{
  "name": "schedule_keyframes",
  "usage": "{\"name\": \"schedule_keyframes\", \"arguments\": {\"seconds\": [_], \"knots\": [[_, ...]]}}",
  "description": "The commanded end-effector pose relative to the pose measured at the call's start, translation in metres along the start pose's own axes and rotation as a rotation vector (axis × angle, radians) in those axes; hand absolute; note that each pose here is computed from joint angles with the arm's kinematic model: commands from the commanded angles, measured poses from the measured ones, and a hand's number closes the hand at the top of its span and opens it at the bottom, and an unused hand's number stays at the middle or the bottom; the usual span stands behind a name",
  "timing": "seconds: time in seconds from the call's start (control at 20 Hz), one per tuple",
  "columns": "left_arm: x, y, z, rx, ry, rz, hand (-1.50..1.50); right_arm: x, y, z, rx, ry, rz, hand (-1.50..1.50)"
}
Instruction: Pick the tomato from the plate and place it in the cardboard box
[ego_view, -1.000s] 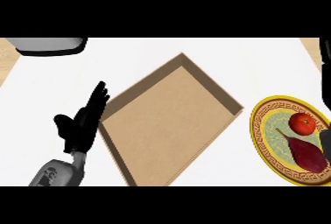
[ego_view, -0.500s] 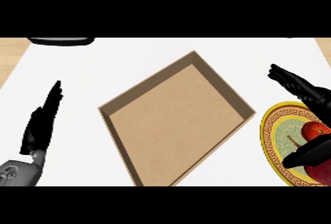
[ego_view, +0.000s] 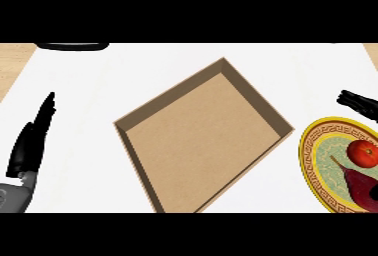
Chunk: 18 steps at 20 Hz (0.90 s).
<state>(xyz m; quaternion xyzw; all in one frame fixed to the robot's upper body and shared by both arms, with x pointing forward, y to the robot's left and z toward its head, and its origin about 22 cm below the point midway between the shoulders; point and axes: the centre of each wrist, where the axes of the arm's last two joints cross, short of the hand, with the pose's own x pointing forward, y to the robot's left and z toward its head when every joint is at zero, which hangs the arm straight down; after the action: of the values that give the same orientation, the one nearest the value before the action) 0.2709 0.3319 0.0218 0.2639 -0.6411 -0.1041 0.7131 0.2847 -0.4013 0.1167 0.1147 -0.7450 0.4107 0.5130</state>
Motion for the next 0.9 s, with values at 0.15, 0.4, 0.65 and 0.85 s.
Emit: {"name": "schedule_keyframes", "arguments": {"seconds": [0.15,0.4,0.65,0.85], "knots": [[0.006,0.001,-0.008,-0.008,-0.019,-0.018,0.0,0.024,-0.033,0.003,0.282,0.001,0.231,-1.5],[0.005,-0.002,-0.009,-0.017,-0.017,-0.029,0.0,0.025,-0.035,0.012,0.473,0.077,0.395,-1.5],[0.0,0.003,-0.011,-0.033,-0.014,-0.038,0.0,0.008,-0.035,0.024,0.635,0.145,0.546,-1.5],[0.009,0.001,-0.012,-0.03,-0.029,-0.027,0.0,-0.023,-0.022,0.026,0.721,0.151,0.571,-1.5]]}}
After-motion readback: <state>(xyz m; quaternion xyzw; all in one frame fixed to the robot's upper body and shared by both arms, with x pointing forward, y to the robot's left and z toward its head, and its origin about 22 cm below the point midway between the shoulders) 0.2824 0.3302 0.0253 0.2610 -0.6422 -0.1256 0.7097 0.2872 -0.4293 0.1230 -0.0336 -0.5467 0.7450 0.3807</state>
